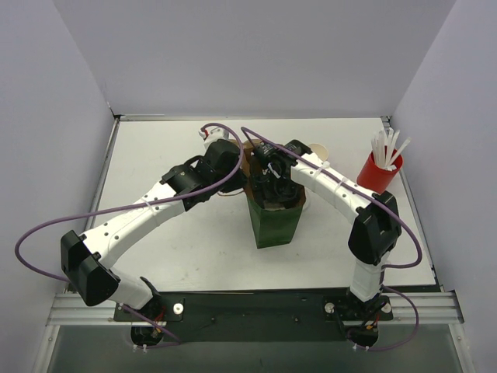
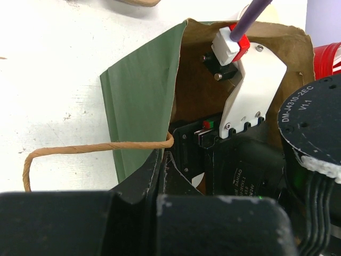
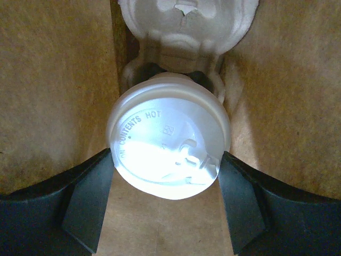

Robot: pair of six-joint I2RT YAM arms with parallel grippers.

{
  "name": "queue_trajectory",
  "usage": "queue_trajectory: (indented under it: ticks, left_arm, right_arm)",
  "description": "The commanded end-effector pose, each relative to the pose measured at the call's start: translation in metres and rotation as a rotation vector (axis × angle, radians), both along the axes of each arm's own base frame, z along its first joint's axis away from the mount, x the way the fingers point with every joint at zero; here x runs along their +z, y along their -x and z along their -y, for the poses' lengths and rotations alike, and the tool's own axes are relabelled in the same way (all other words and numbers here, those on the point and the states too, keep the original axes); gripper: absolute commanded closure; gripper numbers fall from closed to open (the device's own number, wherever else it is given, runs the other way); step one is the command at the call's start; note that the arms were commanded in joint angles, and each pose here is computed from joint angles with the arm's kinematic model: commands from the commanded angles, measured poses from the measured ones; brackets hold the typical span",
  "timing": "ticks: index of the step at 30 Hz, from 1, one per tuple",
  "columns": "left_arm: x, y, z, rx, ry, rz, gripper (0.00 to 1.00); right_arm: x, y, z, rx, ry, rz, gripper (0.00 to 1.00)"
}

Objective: Pack the takeout coffee

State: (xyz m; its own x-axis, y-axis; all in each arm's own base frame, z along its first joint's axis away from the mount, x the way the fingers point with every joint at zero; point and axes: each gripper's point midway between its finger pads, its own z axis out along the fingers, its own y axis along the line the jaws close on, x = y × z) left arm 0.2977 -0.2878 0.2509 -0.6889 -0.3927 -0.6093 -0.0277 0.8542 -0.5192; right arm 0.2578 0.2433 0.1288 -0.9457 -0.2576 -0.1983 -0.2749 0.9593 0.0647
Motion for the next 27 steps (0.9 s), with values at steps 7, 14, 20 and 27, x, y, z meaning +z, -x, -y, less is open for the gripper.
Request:
queue_trajectory:
  ticks: [7, 14, 20, 27]
  left_arm:
    - [0.008, 0.005, 0.015, -0.057, 0.034, -0.014, 1.00]
    - [0.007, 0.006, 0.015, -0.057, 0.036, -0.021, 1.00]
    - [0.007, 0.008, 0.016, -0.063, 0.040, -0.029, 1.00]
    - [0.008, 0.008, 0.016, -0.066, 0.041, -0.032, 1.00]
  right_arm:
    - [-0.015, 0.008, 0.003, 0.008, 0.050, -0.055, 0.48]
    - [-0.018, 0.003, 0.004, 0.001, 0.063, -0.036, 0.48]
    - [-0.025, 0.000, 0.007, -0.007, 0.080, -0.022, 0.49]
    - [-0.033, 0.001, 0.009, -0.009, 0.096, -0.031, 0.49]
